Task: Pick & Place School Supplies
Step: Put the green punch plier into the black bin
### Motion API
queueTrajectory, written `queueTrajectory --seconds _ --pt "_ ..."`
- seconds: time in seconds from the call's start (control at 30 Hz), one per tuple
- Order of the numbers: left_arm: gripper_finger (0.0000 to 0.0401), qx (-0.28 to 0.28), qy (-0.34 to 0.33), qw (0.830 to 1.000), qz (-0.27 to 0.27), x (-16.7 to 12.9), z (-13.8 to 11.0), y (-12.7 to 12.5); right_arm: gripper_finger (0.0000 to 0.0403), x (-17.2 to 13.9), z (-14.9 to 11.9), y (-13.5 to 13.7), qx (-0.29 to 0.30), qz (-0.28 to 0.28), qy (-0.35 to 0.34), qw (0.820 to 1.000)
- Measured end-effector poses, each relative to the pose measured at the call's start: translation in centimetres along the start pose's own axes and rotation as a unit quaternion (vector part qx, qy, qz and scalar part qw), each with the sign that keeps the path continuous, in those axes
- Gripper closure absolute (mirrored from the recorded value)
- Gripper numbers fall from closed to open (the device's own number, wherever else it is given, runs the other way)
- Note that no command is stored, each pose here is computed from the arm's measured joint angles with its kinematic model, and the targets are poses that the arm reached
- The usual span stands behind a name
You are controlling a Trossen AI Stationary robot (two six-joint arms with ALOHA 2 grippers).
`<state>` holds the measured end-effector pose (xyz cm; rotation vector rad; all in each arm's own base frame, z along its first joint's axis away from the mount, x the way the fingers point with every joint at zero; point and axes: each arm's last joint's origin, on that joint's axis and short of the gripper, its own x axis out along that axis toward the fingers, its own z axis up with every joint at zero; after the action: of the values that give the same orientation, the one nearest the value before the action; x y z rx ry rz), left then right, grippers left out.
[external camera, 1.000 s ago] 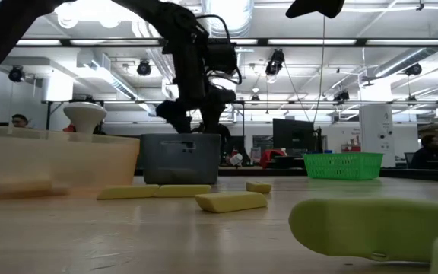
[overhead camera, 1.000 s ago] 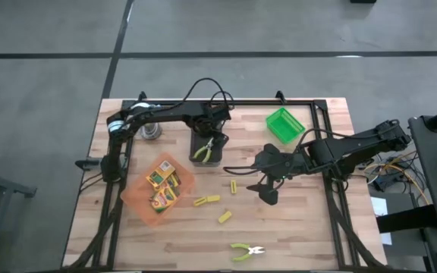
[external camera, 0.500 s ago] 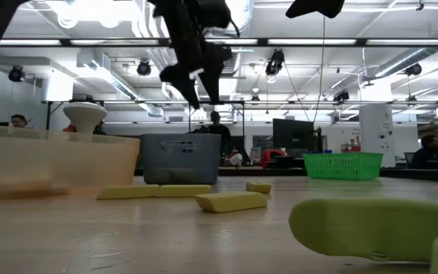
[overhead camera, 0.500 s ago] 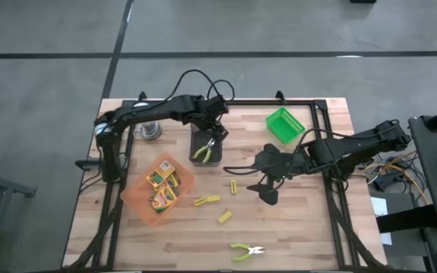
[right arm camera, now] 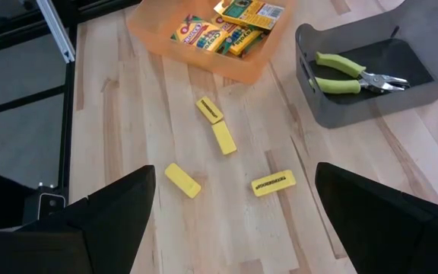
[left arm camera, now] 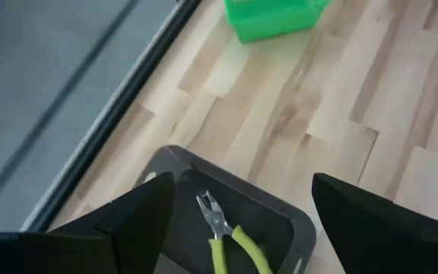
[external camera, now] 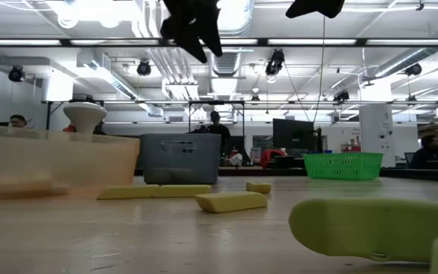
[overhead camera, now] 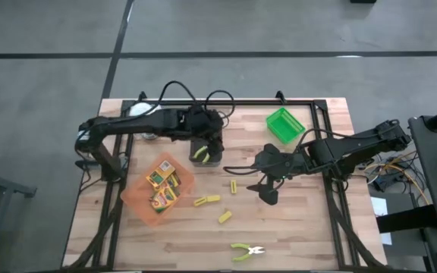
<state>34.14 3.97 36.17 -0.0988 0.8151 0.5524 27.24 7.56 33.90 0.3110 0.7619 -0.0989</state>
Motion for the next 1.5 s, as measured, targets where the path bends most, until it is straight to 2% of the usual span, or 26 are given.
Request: queueTrajectory --seconds 0.2,0.33,0.53,0.87,1.1,1.27,1.5 --pt "0.0087 0.032 -0.043 0.997 0.048 -1.7 -0.5 -2.6 0.0048 0.0 0.0 0.0 0.0 0.0 0.0 1.0" --pt "0.0088 0.066 -0.06 0.995 0.052 -3.0 -1.1 -4.2 0.0048 0.0 0.0 0.0 0.0 0.0 0.0 1.0" --pt "0.0089 0.081 -0.103 0.989 0.061 -6.1 -1.9 -5.6 0.0048 0.0 0.0 0.0 0.0 0.0 0.0 1.0" --pt "0.0094 0.097 -0.162 0.982 -0.004 -10.9 -3.3 -7.9 0.0048 0.0 0.0 0.0 0.0 0.0 0.0 1.0" --pt "0.0094 0.083 -0.227 0.967 -0.085 -14.7 -4.5 -11.0 0.0048 0.0 0.0 0.0 0.0 0.0 0.0 1.0" --pt "0.0094 0.078 -0.263 0.955 -0.11 -15.6 -6.0 -14.2 0.0048 0.0 0.0 0.0 0.0 0.0 0.0 1.0" --pt "0.0096 0.107 -0.321 0.929 -0.147 -15.2 -8.4 -17.9 0.0048 0.0 0.0 0.0 0.0 0.0 0.0 1.0"
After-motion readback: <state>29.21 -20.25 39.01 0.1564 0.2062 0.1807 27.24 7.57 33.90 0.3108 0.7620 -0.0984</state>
